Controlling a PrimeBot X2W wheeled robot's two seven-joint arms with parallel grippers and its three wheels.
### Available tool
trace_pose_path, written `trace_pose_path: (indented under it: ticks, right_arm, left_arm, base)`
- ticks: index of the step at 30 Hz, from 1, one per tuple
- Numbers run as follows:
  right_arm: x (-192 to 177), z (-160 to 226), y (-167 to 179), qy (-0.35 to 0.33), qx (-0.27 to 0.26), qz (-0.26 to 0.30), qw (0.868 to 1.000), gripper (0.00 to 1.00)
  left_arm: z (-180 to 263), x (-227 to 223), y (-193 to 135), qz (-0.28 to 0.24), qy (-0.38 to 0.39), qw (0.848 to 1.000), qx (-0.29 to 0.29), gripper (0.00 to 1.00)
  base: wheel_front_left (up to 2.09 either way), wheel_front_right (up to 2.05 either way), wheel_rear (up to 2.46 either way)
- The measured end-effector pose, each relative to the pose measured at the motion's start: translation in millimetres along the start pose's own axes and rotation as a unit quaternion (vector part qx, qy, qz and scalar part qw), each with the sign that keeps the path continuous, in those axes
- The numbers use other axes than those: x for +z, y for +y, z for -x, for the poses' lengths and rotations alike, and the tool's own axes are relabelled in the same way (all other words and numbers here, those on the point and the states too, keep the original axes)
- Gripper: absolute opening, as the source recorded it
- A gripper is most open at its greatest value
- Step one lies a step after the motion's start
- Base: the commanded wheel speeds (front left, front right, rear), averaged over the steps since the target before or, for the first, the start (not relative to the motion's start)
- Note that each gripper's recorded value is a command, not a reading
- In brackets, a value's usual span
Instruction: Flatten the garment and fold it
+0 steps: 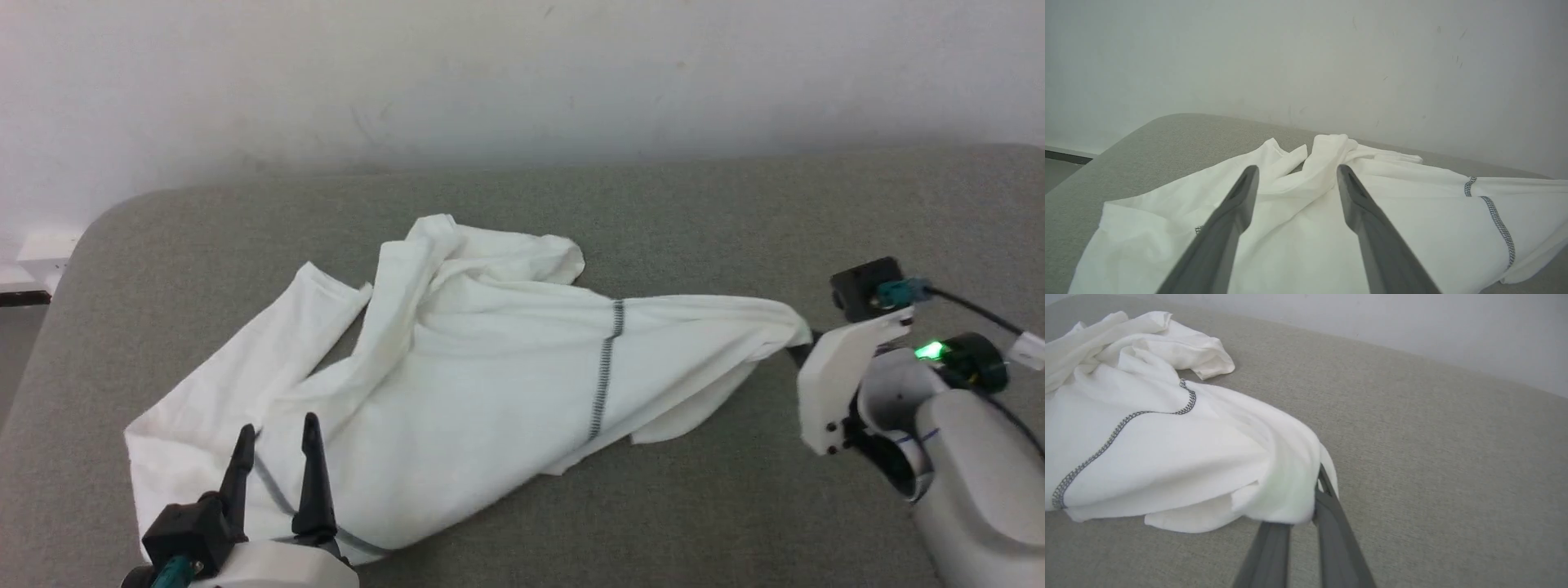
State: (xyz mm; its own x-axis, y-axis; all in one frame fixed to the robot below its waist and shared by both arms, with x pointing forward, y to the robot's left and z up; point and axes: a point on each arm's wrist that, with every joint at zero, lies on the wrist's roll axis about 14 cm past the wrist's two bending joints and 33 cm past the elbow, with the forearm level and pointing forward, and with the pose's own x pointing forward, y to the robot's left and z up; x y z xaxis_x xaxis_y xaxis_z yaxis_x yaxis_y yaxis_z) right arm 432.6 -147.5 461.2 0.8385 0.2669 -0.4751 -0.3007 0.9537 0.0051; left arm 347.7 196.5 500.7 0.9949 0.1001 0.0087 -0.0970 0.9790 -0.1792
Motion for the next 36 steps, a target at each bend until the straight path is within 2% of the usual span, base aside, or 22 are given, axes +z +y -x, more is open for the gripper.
trace_pose_path:
  ticks: [6, 11, 14, 18, 19, 20, 21, 26, 31, 33, 36]
  right_arm:
    - [4, 13, -64, 0.018, -0.072, -0.019, 0.997, 0.0]
    - [-4, 21, -113, 0.04, -0.132, -0.048, 0.989, 0.0]
    - [-28, 20, -125, 0.061, -0.151, -0.073, 0.984, 0.0]
    - [-77, 15, -120, 0.091, -0.16, -0.117, 0.976, 0.0]
    - [-88, 14, -117, 0.096, -0.16, -0.125, 0.975, 0.15]
    - [-97, 14, -113, 0.098, -0.16, -0.133, 0.973, 0.38]
    - [-101, 13, -109, 0.093, -0.16, -0.138, 0.973, 0.98]
    - [-88, 18, -105, 0.004, -0.169, -0.157, 0.973, 1.0]
    - [-47, 38, -110, -0.094, -0.177, -0.147, 0.969, 1.0]
    - [-27, 41, -104, -0.114, -0.164, -0.134, 0.971, 1.0]
    - [-9, 37, -84, -0.106, -0.129, -0.119, 0.979, 1.0]
  left_arm:
    - [-7, -11, -4, -0.002, 0.015, 1.0, -0.007, 1.0]
    - [-18, -18, -8, -0.004, 0.023, 1.0, -0.017, 1.0]
    - [-24, -22, -8, -0.001, 0.027, 0.999, -0.016, 1.0]
    - [-29, -28, -4, -0.001, 0.034, 0.999, -0.012, 1.0]
    - [-30, -29, -3, -0.003, 0.035, 0.999, -0.011, 1.0]
    - [-30, -30, -1, -0.004, 0.036, 0.999, -0.008, 1.0]
    - [-29, -31, 1, -0.004, 0.037, 0.999, -0.005, 1.0]
    - [-28, -25, 3, -0.005, 0.028, 1.0, -0.002, 1.0]
    - [-27, -14, -1, -0.003, 0.011, 1.0, -0.008, 1.0]
    - [-25, -12, -3, -0.001, 0.008, 1.0, -0.011, 1.0]
    - [-26, -9, -8, 0.001, 0.003, 1.0, -0.018, 1.0]
  base:
    - [0.0, 0.0, 0.0]
    - [0.0, 0.0, 0.0]
    - [0.0, 0.0, 0.0]
    - [0.0, 0.0, 0.0]
    - [0.0, 0.0, 0.0]
    - [0.0, 0.0, 0.0]
    - [0.0, 0.0, 0.0]
    - [0.0, 0.0, 0.0]
    - [0.0, 0.0, 0.0]
    - [0.0, 0.0, 0.0]
    - [0.0, 0.0, 0.0]
